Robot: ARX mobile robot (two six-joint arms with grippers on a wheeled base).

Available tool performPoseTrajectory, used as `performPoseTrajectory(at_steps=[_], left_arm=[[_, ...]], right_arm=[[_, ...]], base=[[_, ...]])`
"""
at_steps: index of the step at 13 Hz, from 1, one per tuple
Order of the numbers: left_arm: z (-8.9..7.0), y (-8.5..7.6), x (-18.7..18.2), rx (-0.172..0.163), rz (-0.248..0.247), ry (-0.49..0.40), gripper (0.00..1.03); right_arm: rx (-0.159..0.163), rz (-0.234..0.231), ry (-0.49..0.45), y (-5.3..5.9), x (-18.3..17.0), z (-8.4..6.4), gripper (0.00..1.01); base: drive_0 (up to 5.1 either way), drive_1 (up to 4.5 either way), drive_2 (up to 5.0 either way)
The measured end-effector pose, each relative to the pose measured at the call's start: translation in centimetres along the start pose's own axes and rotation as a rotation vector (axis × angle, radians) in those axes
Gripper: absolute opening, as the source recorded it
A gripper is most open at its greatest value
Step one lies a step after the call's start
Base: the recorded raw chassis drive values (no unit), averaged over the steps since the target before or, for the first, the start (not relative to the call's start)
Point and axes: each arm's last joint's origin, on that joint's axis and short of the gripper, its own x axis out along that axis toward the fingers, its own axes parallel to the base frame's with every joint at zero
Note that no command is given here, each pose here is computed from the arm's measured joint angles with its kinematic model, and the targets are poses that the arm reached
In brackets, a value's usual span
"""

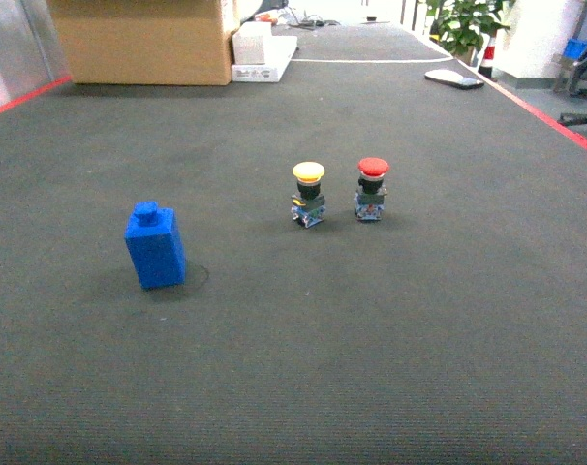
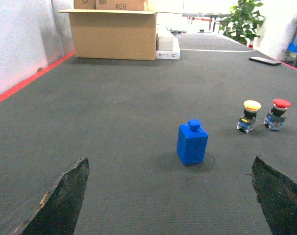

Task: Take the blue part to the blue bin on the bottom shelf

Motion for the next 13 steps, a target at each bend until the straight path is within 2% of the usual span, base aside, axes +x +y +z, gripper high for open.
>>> performPoseTrajectory(at_steps=[5,7,8,9,11,12,13], left_arm=[[0.0,0.0,0.0,0.000,0.000,0.000,0.98],[-0.5,-0.8,0.6,-0.021,0.153,0.152,0.98],[-0.6,-1.3,1.1,-0.022,0.200,0.161,0.98],[0.0,-1.9,2.0,-0.050,0.213,0.135,0.98],[2.2,-4.8,6.1,-0.099,0.076,0.087,0.98],[2.5,-6.2,8.4,-0.112,0.029,0.091,0.98],[2.1,-7.4,10.9,-0.116,-0.003,0.122,0.98]], right_arm=[[0.000,0.000,0.000,0.0,0.0,0.0,0.98],[0.000,0.000,0.000,0.0,0.0,0.0,0.98],[0.000,0.000,-0.001,0.0,0.0,0.0,0.98],[0.000,0.000,0.001,0.0,0.0,0.0,0.98],[0.000,0.000,0.000,0.0,0.0,0.0,0.98],[0.000,0.000,0.000,0.0,0.0,0.0,0.98],[0.000,0.000,0.000,0.0,0.0,0.0,0.98]], base=[[0.0,0.00,0.0],[0.0,0.00,0.0],[0.0,0.00,0.0],[0.0,0.00,0.0],[0.0,0.00,0.0],[0.0,0.00,0.0],[0.0,0.00,0.0]])
